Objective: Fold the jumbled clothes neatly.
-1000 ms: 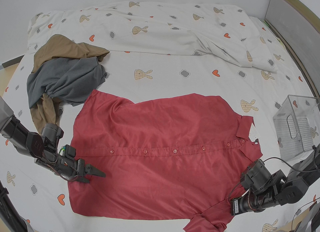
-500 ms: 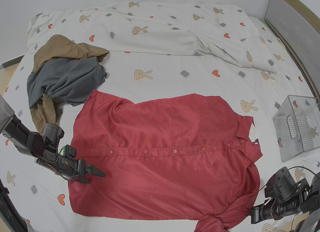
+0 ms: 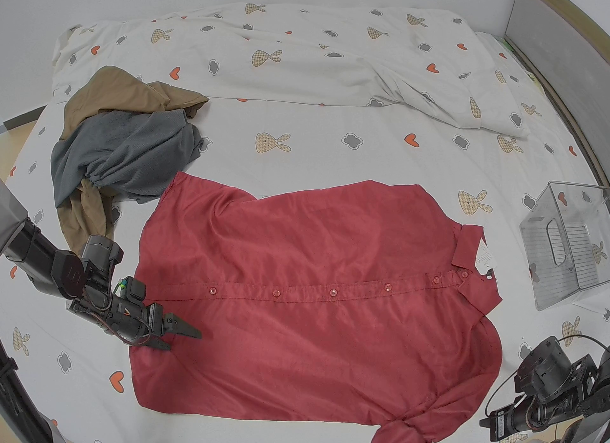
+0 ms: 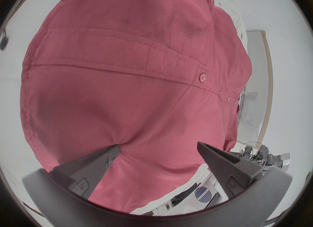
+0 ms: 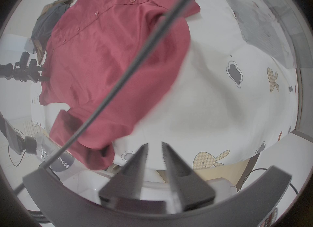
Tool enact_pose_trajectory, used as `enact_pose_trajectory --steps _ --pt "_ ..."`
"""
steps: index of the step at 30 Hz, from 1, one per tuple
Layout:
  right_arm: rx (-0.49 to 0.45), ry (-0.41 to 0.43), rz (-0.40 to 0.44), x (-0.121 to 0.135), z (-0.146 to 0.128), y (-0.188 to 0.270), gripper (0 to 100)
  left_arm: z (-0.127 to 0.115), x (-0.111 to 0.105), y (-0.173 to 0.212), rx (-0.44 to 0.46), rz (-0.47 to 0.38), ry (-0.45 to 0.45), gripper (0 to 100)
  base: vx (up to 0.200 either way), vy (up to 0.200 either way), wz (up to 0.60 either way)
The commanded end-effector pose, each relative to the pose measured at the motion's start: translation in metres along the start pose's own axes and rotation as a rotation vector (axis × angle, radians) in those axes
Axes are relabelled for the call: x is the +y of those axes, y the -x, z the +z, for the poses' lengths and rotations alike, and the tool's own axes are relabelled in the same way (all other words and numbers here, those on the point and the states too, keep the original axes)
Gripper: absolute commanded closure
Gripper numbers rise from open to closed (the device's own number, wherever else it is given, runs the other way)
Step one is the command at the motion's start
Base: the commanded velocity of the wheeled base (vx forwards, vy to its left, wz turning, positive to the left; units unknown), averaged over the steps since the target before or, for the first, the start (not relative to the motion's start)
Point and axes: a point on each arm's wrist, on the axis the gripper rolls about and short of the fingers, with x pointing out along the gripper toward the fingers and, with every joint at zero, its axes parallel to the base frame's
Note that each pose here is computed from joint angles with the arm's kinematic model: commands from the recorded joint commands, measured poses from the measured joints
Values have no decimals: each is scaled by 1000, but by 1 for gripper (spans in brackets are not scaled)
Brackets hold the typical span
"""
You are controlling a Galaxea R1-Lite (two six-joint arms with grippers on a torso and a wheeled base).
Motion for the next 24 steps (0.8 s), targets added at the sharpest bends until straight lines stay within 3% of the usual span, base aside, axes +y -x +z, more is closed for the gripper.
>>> enact_pose_trajectory --steps 1,7,9,11,13,17,18,20,21,22,24 --pt "17 -9 -15 -5 -6 -2 0 0 1 -1 1 3 1 0 0 0 0" --pt "-33 -18 10 -3 -1 3 0 0 0 -1 1 3 0 0 0 0 0" --pt "-169 -23 98 6 14 23 0 -1 0 0 0 3 -1 0 0 0 0" --pt "-233 6 161 14 21 37 0 -1 0 0 0 3 -3 0 0 0 0" --pt "-245 71 213 27 23 51 0 -1 0 0 0 3 -3 0 0 0 0" --pt "-166 230 224 49 17 63 0 -1 0 0 0 3 -3 0 0 0 0" --pt "-166 230 224 49 17 63 0 -1 0 0 0 3 -3 0 0 0 0" --pt "-117 358 142 68 11 49 0 -1 1 -1 3 3 -1 0 0 0 0" --pt "-117 365 137 69 11 48 0 -1 1 -1 3 3 -1 0 0 0 0" --pt "-115 466 98 80 9 42 0 -1 1 -2 5 3 -1 0 0 0 0" --pt "-112 557 94 92 7 40 0 -1 0 -1 3 2 -4 0 0 0 0"
